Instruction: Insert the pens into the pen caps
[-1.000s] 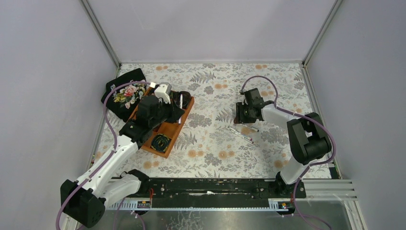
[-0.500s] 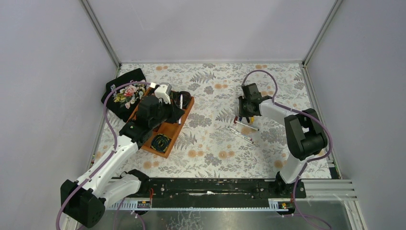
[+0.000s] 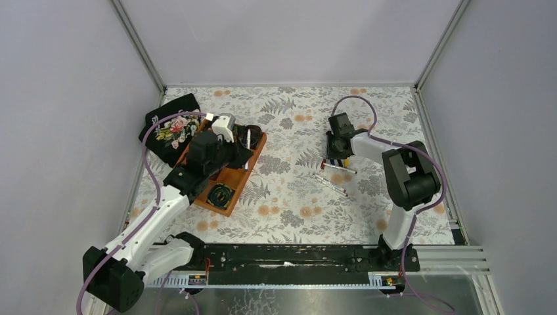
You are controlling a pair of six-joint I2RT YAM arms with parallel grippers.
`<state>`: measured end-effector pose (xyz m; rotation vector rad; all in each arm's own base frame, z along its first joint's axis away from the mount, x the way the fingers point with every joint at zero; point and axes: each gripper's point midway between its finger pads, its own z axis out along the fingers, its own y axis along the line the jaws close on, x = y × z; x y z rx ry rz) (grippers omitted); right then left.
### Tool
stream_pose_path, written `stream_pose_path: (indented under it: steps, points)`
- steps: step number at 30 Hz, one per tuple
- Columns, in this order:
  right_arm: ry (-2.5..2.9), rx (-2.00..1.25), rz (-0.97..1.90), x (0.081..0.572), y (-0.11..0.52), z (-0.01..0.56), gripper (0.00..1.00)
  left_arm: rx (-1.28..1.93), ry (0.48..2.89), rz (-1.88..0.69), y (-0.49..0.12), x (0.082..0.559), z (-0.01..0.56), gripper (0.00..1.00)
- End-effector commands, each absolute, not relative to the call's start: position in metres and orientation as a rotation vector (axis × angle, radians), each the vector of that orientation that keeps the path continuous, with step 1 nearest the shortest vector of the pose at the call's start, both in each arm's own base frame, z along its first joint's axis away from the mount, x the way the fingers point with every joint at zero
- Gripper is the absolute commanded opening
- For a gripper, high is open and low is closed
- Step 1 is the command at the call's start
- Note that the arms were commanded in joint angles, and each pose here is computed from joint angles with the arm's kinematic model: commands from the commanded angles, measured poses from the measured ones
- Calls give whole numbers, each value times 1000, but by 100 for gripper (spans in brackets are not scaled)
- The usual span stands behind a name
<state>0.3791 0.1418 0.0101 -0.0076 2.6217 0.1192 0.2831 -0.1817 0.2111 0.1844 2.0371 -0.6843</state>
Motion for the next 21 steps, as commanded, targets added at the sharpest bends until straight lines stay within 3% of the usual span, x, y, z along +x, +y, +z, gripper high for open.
stream_pose_path:
  steps: [1,9,21]
  points:
    - [2649,2,79,381,138,0,31,195,1990,-658,-178,287,219,0]
    - [2646,16,57,372,131,10,0,193,1989,-655,-177,288,220,0]
    - [2398,32,364,374,160,138,0,182,1968,-687,-179,285,225,0]
